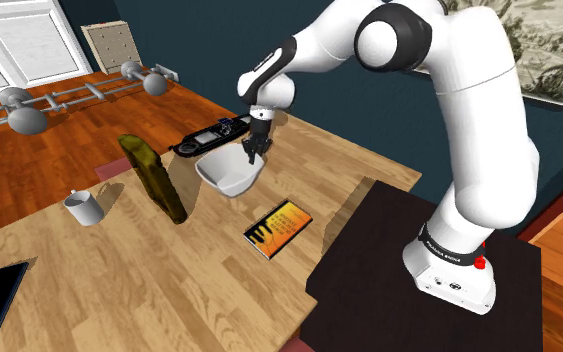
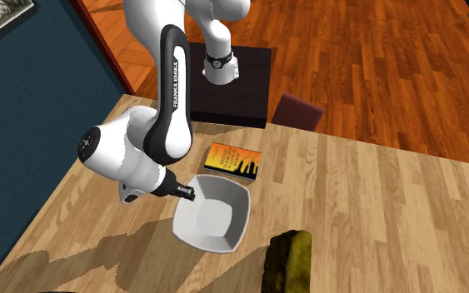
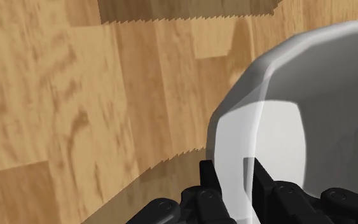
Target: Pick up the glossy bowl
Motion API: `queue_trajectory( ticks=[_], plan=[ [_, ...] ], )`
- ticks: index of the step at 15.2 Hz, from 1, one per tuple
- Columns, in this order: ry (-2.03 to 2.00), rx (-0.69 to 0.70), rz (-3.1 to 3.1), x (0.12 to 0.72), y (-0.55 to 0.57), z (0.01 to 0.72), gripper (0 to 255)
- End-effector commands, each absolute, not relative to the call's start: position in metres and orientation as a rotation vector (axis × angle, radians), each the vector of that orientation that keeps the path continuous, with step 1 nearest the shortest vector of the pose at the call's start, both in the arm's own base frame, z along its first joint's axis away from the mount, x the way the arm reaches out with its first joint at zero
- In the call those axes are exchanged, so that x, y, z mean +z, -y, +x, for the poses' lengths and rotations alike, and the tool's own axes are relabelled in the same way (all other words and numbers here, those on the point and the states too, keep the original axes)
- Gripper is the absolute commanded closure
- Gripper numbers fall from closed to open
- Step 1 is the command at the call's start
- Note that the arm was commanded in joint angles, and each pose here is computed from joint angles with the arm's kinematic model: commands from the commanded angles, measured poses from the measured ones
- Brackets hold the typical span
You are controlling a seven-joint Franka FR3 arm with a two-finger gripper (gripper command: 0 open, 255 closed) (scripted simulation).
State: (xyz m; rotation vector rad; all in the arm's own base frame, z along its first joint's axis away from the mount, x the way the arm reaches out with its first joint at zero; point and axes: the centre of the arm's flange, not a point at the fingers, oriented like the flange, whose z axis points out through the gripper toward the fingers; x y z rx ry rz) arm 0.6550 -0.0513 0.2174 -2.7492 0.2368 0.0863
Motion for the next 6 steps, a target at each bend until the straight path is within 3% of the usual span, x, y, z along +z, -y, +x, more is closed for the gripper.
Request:
queue_trajectory(
  ticks=[1,6],
  plan=[
    [-0.237,0.085,-2.749,0.229,0.052,0.655,255],
    [-0.237,0.085,-2.749,0.245,0.052,0.655,255]
  ],
)
